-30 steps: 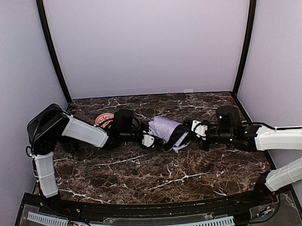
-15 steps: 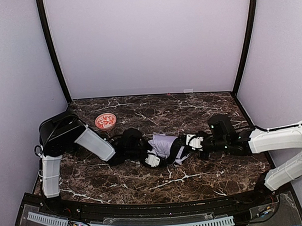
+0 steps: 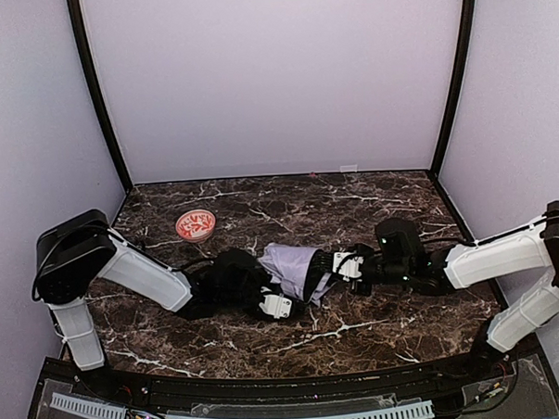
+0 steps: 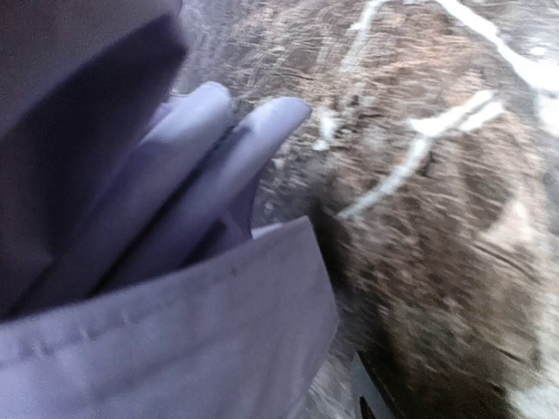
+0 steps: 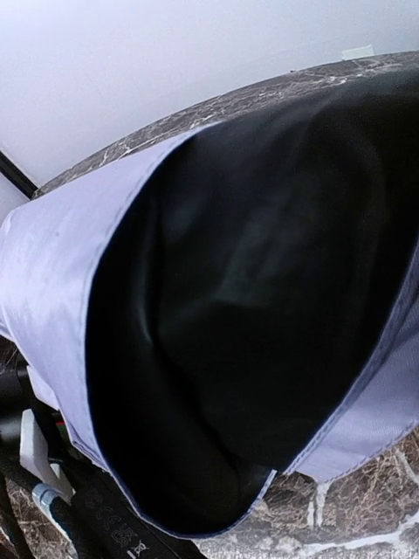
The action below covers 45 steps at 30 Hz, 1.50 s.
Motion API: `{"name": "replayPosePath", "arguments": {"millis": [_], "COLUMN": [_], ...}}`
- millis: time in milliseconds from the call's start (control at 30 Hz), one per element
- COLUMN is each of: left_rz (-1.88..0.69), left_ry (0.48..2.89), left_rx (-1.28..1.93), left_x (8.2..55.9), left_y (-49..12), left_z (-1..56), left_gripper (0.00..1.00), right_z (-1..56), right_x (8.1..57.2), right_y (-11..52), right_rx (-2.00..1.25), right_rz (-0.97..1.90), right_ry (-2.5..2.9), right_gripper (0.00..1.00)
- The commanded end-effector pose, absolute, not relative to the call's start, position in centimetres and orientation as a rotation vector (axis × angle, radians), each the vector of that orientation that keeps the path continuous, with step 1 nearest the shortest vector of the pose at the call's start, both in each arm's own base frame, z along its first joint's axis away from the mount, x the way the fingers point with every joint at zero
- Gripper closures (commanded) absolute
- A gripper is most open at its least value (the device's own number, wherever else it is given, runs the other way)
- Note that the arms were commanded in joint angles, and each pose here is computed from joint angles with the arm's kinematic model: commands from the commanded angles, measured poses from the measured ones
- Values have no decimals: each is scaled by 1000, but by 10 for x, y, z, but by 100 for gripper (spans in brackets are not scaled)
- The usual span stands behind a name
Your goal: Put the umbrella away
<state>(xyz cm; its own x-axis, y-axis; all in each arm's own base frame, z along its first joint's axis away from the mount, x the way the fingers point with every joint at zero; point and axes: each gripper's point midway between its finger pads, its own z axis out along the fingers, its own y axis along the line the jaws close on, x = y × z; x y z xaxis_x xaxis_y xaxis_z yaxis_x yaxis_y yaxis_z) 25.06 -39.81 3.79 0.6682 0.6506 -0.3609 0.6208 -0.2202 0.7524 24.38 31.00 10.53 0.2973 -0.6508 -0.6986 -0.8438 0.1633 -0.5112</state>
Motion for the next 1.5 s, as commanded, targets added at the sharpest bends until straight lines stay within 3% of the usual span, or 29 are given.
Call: {"name": "replayPosePath", "arguments": {"millis": [0, 233, 567, 867, 1233, 1433, 1467], "left_rz": [-1, 128, 190, 193, -48, -94, -99], "left_ry": [1248, 1362, 1392, 1583, 1597, 1499, 1491], "left_rx": [2174, 2157, 2077, 1801, 1872, 1755, 1750], "left_x": [202, 200, 220, 271, 238, 250, 252], "left_y": [-336, -295, -299, -278, -289, -310, -313], "left_z": [-18, -24, -24, 13, 47, 85, 88], "left_gripper": [38, 41, 41, 37, 38, 37, 37], "right_z": [81, 95, 220, 239, 161, 141, 139], "right_x": [250, 274, 281, 299, 279, 258, 252], "right_y": [300, 299, 298, 263, 287, 310, 313], "right_rx": [-1561, -1449, -1172, -1132, -1310, -1422, -1446], "right_rz": [158, 100, 271, 128, 302, 450, 474], "right_ry": [1518, 1548, 1366, 1340, 1449, 1465, 1471], "right_gripper": [100, 100, 100, 100, 100, 100, 95]}}
